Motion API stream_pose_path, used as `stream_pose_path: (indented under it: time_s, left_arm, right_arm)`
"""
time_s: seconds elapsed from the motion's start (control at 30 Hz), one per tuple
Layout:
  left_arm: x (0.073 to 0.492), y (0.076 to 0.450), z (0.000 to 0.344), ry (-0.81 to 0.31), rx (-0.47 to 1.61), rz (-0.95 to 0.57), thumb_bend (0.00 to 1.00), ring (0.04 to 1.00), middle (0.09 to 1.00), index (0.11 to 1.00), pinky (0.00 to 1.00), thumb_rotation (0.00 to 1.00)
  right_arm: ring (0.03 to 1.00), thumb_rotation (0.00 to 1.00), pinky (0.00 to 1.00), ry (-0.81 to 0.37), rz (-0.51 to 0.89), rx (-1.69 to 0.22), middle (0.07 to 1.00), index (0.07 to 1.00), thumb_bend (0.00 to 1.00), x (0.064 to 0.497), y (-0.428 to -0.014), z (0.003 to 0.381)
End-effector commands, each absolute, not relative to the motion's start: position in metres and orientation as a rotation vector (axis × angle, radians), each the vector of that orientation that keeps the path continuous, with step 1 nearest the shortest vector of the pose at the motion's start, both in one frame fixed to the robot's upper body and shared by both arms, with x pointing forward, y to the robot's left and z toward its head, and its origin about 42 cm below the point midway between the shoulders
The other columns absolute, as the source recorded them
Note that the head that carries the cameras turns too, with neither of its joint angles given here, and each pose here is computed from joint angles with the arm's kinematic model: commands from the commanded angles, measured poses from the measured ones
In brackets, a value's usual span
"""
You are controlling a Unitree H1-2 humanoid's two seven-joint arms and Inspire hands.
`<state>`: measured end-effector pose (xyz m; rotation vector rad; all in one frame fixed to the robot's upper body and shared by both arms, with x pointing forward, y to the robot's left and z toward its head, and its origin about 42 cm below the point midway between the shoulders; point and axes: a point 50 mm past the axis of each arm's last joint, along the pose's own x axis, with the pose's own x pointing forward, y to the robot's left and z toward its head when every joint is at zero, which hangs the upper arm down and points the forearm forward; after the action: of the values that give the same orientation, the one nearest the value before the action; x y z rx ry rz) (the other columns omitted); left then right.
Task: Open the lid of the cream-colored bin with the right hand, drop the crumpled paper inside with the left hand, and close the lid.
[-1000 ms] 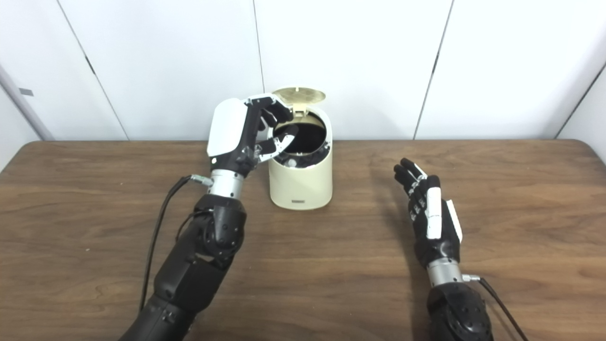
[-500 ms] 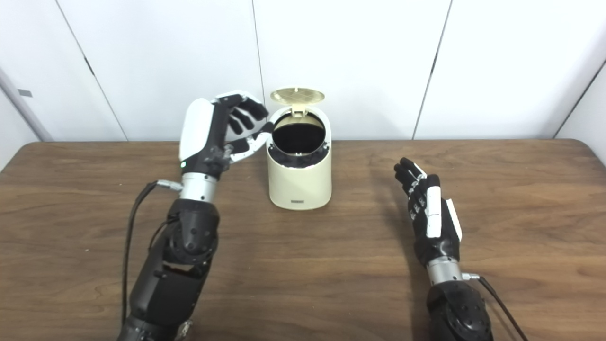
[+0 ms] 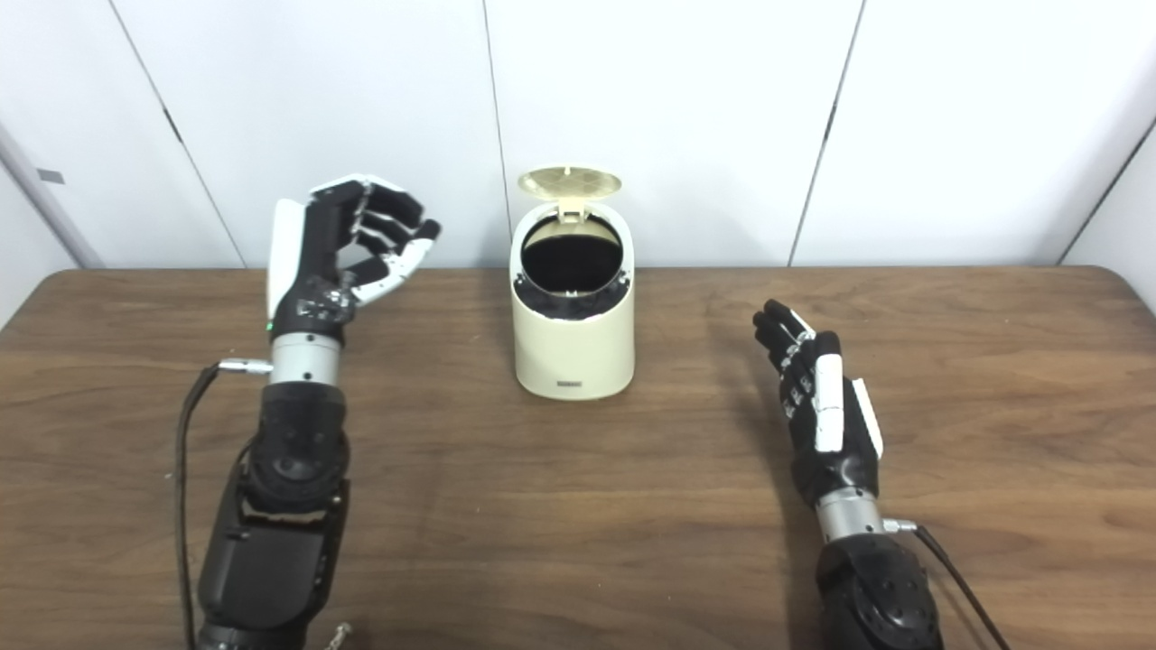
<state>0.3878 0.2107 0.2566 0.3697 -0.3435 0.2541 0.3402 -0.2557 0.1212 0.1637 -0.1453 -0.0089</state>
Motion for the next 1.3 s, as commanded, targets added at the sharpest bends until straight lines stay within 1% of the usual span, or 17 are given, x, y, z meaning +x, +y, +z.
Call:
stream_pose_path:
  time_s: [0.0,0.1,0.17,0.2,0.27,0.33,0.4,0.53,0.57,0.67,0.7,0.73,0.87,0.9,1.0,1.1,1.27]
  left_arm:
    - [0.386,0.209,0.276,-0.378,0.323,0.264,0.48,0.447,0.519,0.463,0.36,0.00]
    - [0.383,0.215,0.275,-0.342,0.321,0.287,0.47,0.410,0.529,0.477,0.33,0.00]
    - [0.380,0.221,0.272,-0.315,0.316,0.306,0.48,0.444,0.515,0.474,0.36,0.00]
    - [0.379,0.225,0.270,-0.296,0.309,0.313,0.49,0.444,0.514,0.474,0.30,0.00]
    - [0.376,0.232,0.266,-0.265,0.276,0.312,0.50,0.444,0.516,0.474,0.27,0.00]
    - [0.372,0.239,0.261,-0.237,0.215,0.296,0.50,0.439,0.523,0.473,0.38,0.00]
    - [0.369,0.244,0.256,-0.224,0.165,0.283,0.50,0.438,0.521,0.479,0.34,0.00]
    - [0.363,0.251,0.248,-0.215,0.096,0.270,0.50,0.481,0.501,0.483,0.57,0.00]
    - [0.361,0.253,0.246,-0.216,0.082,0.262,0.51,0.551,0.509,0.482,0.61,0.00]
    - [0.356,0.261,0.236,-0.222,0.050,0.225,0.52,0.598,0.516,0.483,0.57,0.00]
    - [0.354,0.263,0.233,-0.220,0.042,0.211,0.52,0.619,0.600,0.491,0.56,0.03]
    - [0.353,0.265,0.231,-0.219,0.037,0.203,0.52,0.634,0.634,0.494,0.57,0.04]
    - [0.345,0.272,0.218,-0.216,-0.046,0.170,0.52,0.692,0.703,0.497,0.63,0.06]
    - [0.343,0.273,0.215,-0.218,-0.066,0.158,0.60,0.731,0.744,0.642,0.68,0.14]
    - [0.340,0.277,0.208,-0.217,-0.122,0.127,0.63,0.797,0.809,0.781,0.78,0.24]
    - [0.337,0.281,0.202,-0.213,-0.141,0.100,0.63,0.845,0.859,0.851,0.85,0.34]
    - [0.329,0.286,0.194,-0.199,-0.118,0.040,0.57,0.968,0.982,0.988,0.99,0.62]
  right_arm:
    - [0.896,1.00,0.99,-0.066,-0.028,0.170,0.846,0.825,0.54,0.323,-0.262,0.089]
    - [0.895,1.00,0.99,-0.062,-0.029,0.164,0.847,0.829,0.53,0.323,-0.264,0.090]
    - [0.898,1.00,0.99,-0.061,-0.030,0.163,0.848,0.830,0.54,0.323,-0.264,0.090]
    - [0.891,1.00,0.99,-0.060,-0.031,0.165,0.842,0.825,0.54,0.323,-0.265,0.090]
    - [0.884,1.00,0.99,-0.059,-0.029,0.173,0.837,0.825,0.54,0.323,-0.267,0.090]
    - [0.882,1.00,0.99,-0.055,-0.031,0.178,0.836,0.828,0.54,0.322,-0.268,0.089]
    - [0.889,1.00,0.99,-0.051,-0.027,0.175,0.839,0.832,0.54,0.322,-0.269,0.089]
    - [0.912,1.00,1.00,-0.056,-0.007,0.154,0.862,0.846,0.54,0.322,-0.273,0.088]
    - [0.916,1.00,1.00,-0.055,-0.010,0.155,0.867,0.850,0.54,0.321,-0.273,0.088]
    - [0.908,1.00,1.00,-0.056,-0.009,0.162,0.856,0.841,0.55,0.321,-0.274,0.088]
    - [0.907,1.00,1.00,-0.058,-0.008,0.161,0.852,0.839,0.54,0.321,-0.274,0.088]
    - [0.907,1.00,1.00,-0.058,-0.008,0.159,0.850,0.838,0.54,0.321,-0.274,0.088]
    - [0.900,1.00,0.99,-0.053,-0.015,0.158,0.848,0.832,0.56,0.321,-0.276,0.088]
    - [0.906,1.00,1.00,-0.054,-0.015,0.162,0.852,0.830,0.55,0.321,-0.276,0.088]
    - [0.899,1.00,0.99,-0.051,-0.019,0.152,0.849,0.823,0.56,0.320,-0.277,0.088]
    - [0.902,1.00,1.00,-0.054,-0.020,0.156,0.852,0.822,0.56,0.320,-0.278,0.088]
    - [0.910,1.00,1.00,-0.052,-0.018,0.154,0.857,0.830,0.56,0.319,-0.280,0.089]
